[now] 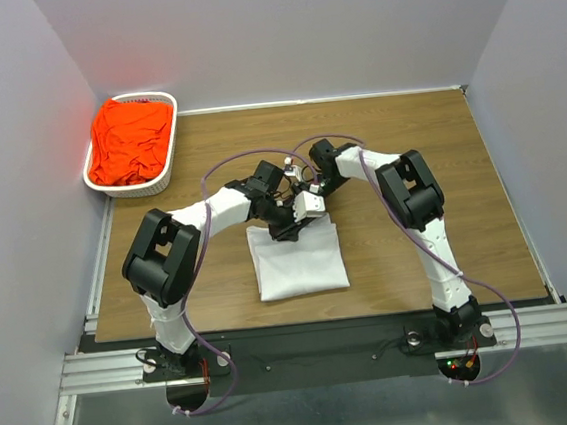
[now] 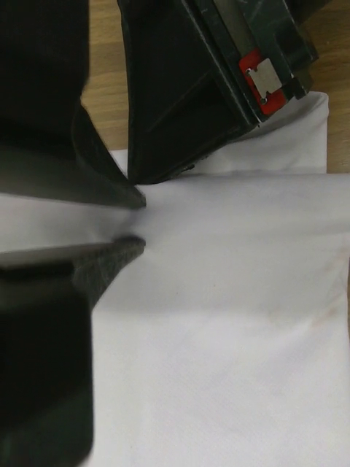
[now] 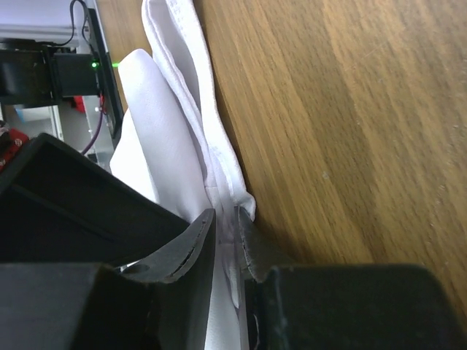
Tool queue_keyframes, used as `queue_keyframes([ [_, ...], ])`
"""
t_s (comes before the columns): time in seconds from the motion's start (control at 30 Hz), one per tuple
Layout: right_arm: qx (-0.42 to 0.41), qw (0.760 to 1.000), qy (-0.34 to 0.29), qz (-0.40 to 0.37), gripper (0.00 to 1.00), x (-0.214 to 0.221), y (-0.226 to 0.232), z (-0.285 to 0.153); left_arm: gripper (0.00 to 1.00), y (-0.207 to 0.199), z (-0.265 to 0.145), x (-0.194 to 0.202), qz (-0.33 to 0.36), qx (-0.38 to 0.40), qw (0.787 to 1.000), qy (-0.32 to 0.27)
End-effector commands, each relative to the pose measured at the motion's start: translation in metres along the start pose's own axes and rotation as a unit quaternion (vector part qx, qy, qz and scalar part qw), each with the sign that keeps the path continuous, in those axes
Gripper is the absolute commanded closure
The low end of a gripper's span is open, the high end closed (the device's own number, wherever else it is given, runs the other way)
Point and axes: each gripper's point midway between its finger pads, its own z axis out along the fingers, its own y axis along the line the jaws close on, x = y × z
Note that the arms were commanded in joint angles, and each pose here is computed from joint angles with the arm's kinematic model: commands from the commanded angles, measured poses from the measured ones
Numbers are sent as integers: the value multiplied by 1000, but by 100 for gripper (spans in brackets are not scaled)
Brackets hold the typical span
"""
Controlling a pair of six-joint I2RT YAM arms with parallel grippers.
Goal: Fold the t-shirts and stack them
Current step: Fold the tshirt
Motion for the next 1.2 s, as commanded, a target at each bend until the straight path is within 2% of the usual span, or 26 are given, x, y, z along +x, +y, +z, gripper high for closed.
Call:
queue_keyframes([
  [0.0,26,999,17,-7,78,14,-21,13,76,-2,-7,-9,11,-2,1000,-9],
  [0.03,27,999,20,-3,79,18,-23,14,88,-4,-11,-13,13,-1,1000,-11],
  [0.1,29,999,23,-3,80,21,-25,15,98,-5,-21,-24,25,-6,999,-26],
  [0.2,32,999,27,-3,80,25,-27,16,100,-5,-33,-35,34,-20,999,-37],
  [0.23,32,999,27,-3,81,26,-28,15,97,-3,-34,-36,33,-26,998,-35],
  [0.37,33,999,27,-2,81,27,-27,15,63,-2,-33,-21,22,-33,999,-7],
  [0.4,32,999,26,-5,82,26,-27,15,60,-2,-30,-14,20,-35,999,1],
  [0.47,33,999,26,-5,82,25,-25,15,46,-2,-24,-6,14,-33,999,9],
  [0.7,34,999,25,-7,82,24,-25,14,44,4,-9,7,6,-31,999,22],
  [0.83,35,999,27,-5,82,26,-27,15,52,3,-4,6,2,-21,1000,19],
  [0.97,38,999,29,-3,82,28,-30,15,93,2,-9,1,1,-18,1000,18],
  [1.0,37,999,31,-1,82,30,-30,16,100,2,-15,-6,1,-25,1000,11],
  [1.17,37,999,35,2,83,35,-31,17,100,4,-39,-26,13,-57,998,-10],
])
